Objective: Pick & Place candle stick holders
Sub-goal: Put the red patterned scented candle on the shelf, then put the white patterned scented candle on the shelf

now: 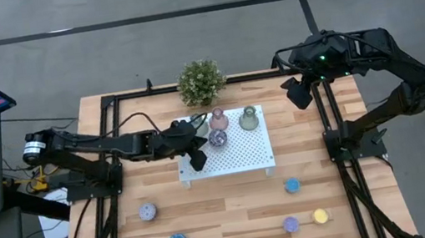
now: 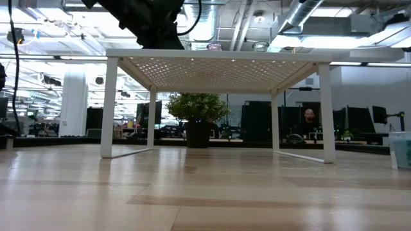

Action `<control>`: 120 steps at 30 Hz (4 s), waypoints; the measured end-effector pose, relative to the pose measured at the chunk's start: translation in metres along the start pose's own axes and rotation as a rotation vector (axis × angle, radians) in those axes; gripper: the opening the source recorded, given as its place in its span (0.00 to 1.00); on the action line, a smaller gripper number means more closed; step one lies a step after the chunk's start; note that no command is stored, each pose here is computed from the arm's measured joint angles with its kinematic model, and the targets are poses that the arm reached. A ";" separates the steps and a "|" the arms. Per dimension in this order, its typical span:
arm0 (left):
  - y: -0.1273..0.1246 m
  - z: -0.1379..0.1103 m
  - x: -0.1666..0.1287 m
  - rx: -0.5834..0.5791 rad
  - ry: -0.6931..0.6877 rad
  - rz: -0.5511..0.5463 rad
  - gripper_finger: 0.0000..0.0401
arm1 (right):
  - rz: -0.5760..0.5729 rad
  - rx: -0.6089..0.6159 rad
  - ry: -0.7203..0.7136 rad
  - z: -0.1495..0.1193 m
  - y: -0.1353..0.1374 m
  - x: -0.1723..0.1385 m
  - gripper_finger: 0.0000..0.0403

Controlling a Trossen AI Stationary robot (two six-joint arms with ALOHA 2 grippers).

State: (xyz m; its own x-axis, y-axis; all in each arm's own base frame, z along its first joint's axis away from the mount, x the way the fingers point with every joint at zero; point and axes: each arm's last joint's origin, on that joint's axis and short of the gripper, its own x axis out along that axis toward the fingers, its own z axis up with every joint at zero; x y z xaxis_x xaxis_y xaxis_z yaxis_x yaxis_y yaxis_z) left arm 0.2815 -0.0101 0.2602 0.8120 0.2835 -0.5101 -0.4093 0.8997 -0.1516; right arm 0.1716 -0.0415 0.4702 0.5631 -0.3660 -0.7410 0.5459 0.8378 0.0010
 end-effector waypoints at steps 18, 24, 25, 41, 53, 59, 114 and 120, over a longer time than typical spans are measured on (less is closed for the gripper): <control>-0.004 0.003 0.000 0.026 -0.008 -0.112 0.01 | 0.025 -0.001 0.011 0.000 0.001 0.000 0.54; 0.001 0.010 -0.028 -0.023 0.020 -0.204 0.01 | 0.077 0.023 0.155 -0.010 0.009 0.007 0.54; 0.003 0.011 -0.036 -0.032 0.016 -0.206 0.01 | 0.097 0.013 0.172 -0.013 0.015 0.009 0.54; 0.040 0.031 -0.156 -0.072 -0.264 -0.372 0.43 | 0.082 0.109 0.478 -0.087 0.093 0.055 0.66; 0.054 -0.005 -0.150 -0.109 0.100 -0.185 0.60 | -0.031 0.204 0.640 -0.142 0.112 0.092 0.81; 0.058 -0.019 -0.149 -0.140 0.257 -0.128 0.59 | 0.029 0.217 0.610 -0.154 0.121 0.110 0.83; -0.038 -0.134 -0.120 0.026 0.794 -0.331 0.92 | 0.070 0.161 0.471 -0.147 0.125 0.116 0.83; -0.032 -0.142 -0.117 0.066 0.804 -0.298 0.94 | 0.070 0.161 0.471 -0.147 0.125 0.116 0.83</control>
State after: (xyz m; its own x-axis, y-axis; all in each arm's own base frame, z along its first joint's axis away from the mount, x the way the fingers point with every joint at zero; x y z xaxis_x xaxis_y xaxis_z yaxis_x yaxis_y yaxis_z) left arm 0.1402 -0.1193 0.2049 0.3301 -0.2668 -0.9054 -0.1807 0.9236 -0.3381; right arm 0.2137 0.0803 0.2857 0.2806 -0.0571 -0.9581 0.6268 0.7669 0.1379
